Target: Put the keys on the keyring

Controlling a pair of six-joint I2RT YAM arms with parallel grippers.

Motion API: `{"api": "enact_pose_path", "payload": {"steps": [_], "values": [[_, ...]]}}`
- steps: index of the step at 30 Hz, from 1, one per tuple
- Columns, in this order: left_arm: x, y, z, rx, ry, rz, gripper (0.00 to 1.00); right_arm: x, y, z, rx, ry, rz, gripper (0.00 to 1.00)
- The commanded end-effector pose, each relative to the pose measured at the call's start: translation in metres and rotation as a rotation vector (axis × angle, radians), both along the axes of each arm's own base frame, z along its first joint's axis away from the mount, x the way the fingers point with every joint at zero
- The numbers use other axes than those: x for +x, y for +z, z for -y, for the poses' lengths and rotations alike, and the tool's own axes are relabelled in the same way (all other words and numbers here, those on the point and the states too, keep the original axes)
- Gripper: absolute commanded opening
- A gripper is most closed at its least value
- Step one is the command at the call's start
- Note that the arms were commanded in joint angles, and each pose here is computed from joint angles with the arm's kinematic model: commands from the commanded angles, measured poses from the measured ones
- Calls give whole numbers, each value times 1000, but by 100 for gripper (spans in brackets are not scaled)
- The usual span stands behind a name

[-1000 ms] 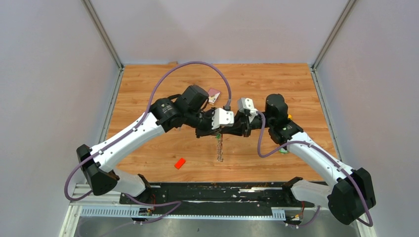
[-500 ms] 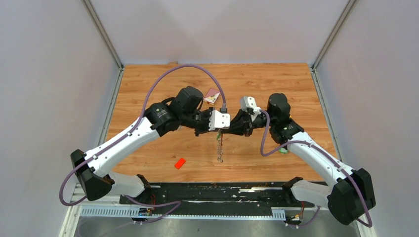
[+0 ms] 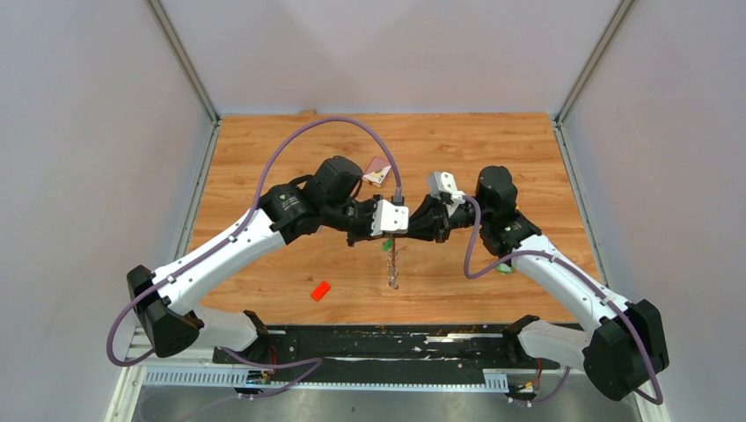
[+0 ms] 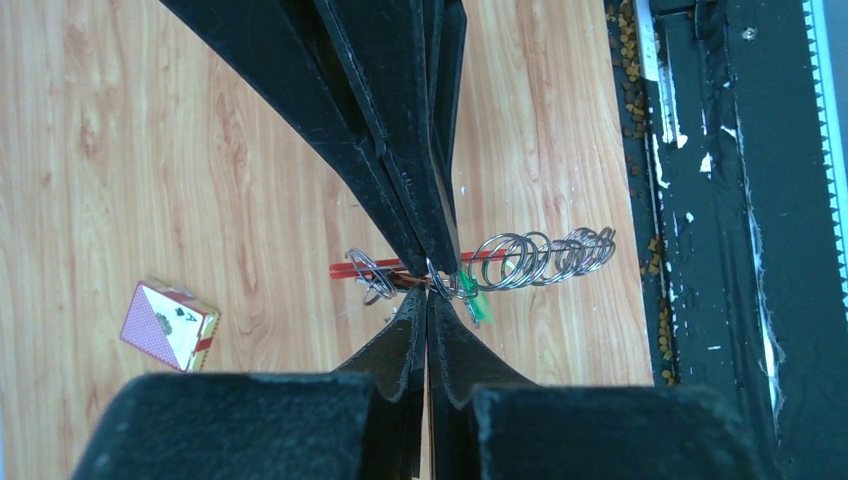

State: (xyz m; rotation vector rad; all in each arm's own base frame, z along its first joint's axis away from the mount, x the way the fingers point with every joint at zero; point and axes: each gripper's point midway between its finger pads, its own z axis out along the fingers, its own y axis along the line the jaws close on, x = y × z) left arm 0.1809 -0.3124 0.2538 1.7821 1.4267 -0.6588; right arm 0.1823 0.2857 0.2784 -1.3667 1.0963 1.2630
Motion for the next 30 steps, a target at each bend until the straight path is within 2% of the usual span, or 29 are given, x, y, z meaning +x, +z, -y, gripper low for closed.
{"api": "enact_pose_path", "payload": {"steps": [1, 8, 13, 16, 30], "values": [[-11, 9, 8, -59, -44, -36, 1, 0, 22, 2, 42, 0, 75, 0], [-2, 4, -1, -17, 0, 2, 2, 2, 21, 4, 39, -11, 80, 0], [0, 10, -10, -43, 12, 59, 24, 3, 24, 6, 41, -17, 84, 0], [-4, 11, -10, -57, -10, 58, 31, 3, 25, 6, 41, -19, 84, 0], [-8, 10, -1, -106, -14, 17, 33, 5, 24, 7, 39, -27, 82, 0]]}}
